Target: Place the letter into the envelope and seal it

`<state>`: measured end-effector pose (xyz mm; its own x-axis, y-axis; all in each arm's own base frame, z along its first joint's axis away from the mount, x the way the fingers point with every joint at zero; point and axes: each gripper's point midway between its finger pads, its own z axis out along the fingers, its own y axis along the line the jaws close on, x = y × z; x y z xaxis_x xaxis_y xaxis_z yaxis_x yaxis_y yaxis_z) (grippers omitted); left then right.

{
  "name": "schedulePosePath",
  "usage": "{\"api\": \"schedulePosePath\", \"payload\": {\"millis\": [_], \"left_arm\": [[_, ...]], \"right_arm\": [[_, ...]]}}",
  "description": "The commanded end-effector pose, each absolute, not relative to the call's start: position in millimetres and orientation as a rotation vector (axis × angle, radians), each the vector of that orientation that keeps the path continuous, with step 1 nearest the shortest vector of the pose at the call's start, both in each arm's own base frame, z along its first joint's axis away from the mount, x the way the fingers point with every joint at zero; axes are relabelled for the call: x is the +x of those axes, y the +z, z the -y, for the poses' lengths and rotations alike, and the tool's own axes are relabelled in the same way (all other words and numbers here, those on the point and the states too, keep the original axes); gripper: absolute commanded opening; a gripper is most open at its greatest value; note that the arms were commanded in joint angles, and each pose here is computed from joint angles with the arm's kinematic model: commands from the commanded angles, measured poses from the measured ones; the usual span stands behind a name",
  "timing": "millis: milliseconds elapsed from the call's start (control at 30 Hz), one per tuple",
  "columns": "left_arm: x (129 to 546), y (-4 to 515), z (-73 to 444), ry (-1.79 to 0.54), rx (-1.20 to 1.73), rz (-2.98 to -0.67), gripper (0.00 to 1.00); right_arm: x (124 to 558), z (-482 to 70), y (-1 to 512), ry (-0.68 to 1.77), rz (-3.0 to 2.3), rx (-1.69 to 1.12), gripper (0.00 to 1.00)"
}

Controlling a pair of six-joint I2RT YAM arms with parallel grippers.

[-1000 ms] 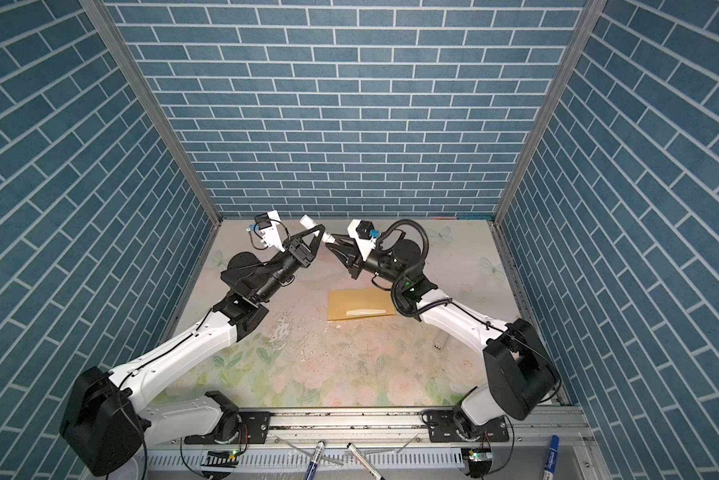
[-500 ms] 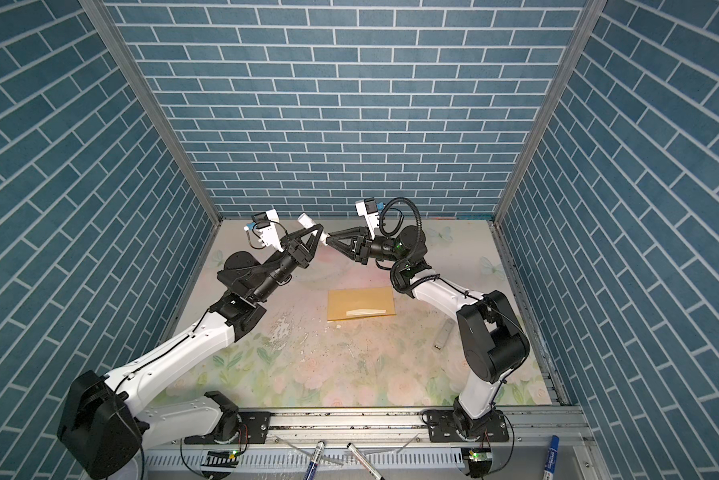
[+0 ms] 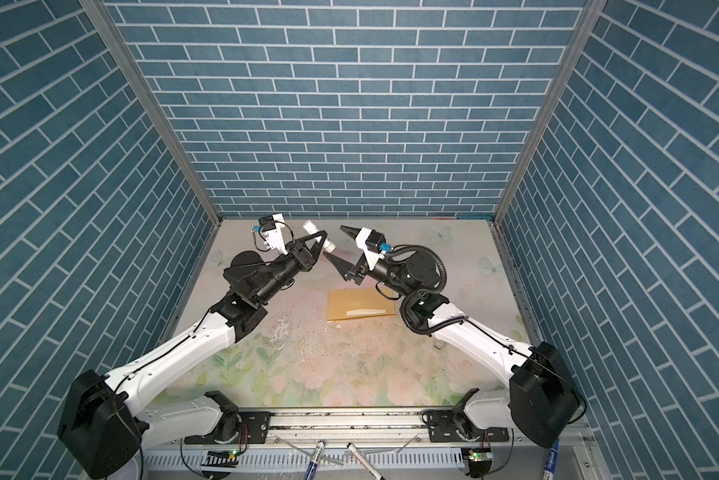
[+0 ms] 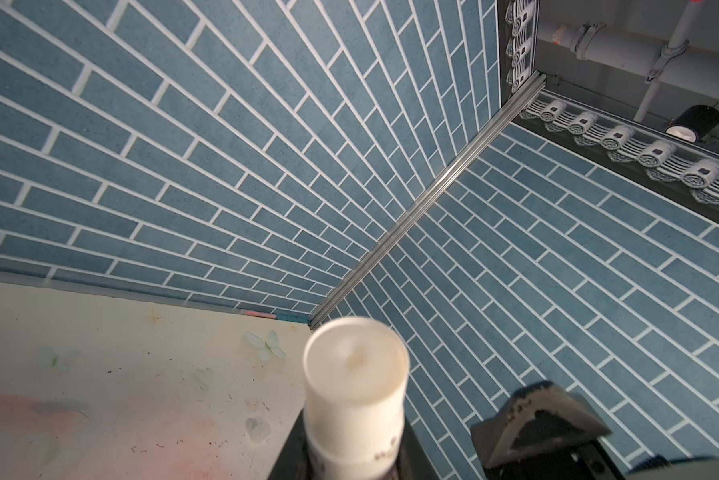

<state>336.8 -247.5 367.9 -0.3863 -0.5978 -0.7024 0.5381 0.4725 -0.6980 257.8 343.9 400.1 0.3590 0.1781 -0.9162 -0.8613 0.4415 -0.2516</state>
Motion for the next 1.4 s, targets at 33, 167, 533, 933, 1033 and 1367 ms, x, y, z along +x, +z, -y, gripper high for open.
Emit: {"api": "schedulePosePath", "payload": {"millis": [33,167,533,933,1033,1367], "left_arm": [[334,385,246,-1.236,-0.060,-1.504,0.00],[335,383,246,-1.234,-0.064,-1.508,0.00],[336,382,248,-1.243,-0.065,-1.512,0.00],[336,380,248,-1.245,-0.065,-1.516,0.00],[336,378,249,-1.242,-0.061,-1.521,0.00],[331,371,256,-1.196,0.070,-1.511,0.00]], "right_arm": [[282,-340,373,0.397,-0.944,-0.879,0.63],[283,-345,367,0.345,-0.945,-0.878,0.56],[290,-364,362,0.294,-0.953,-0.853,0.41],[288,-365,376,0.335,-0.944,-0.791,0.24],[285,-366,381,0.377,-0.944,-0.778,0.18],[278,-360,410,1.104,-1.102,-0.802,0.03]]}}
